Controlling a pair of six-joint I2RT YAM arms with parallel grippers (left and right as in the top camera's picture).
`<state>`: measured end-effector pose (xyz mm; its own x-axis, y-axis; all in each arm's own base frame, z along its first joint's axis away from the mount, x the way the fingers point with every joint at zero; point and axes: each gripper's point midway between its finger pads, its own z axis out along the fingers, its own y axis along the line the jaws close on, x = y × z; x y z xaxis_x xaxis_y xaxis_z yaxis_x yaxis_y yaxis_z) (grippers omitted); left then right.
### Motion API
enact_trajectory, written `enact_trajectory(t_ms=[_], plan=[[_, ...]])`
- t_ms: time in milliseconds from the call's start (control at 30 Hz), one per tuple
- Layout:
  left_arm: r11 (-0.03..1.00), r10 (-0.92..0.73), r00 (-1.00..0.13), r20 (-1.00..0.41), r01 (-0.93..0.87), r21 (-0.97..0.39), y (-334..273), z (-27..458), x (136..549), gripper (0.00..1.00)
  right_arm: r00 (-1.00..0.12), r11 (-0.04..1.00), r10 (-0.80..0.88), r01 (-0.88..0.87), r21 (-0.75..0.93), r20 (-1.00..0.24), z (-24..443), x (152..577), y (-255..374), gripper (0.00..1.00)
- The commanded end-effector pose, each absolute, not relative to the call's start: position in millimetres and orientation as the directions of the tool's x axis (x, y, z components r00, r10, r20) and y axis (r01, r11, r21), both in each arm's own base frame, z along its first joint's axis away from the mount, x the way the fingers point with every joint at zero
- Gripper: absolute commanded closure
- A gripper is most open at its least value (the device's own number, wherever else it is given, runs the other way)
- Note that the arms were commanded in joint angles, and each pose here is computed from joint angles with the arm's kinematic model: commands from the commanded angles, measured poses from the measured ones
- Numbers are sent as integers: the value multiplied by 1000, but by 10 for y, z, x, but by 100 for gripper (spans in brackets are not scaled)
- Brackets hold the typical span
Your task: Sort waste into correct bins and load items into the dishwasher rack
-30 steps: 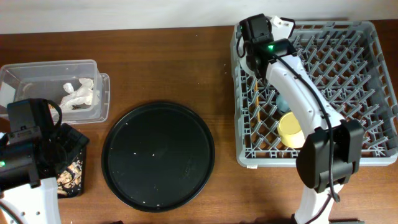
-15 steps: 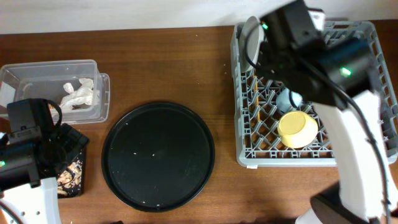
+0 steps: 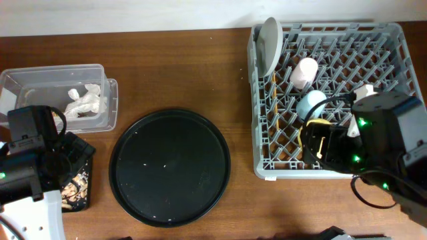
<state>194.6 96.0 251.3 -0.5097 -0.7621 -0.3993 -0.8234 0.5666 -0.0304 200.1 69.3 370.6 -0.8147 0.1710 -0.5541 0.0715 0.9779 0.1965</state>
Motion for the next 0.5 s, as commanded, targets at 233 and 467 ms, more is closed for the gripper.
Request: enact_trajectory(t_ms=[233,467], plan=[[564,-757,-503,-417,-825,-28,987,2557,1930,1,-680,959,279,163,231,-678,3748,1811,291,2],[564,-757,-503,-417,-825,-28,987,2557,1930,1,-393,906,421,150,395,-817,2705,1559,56,2]])
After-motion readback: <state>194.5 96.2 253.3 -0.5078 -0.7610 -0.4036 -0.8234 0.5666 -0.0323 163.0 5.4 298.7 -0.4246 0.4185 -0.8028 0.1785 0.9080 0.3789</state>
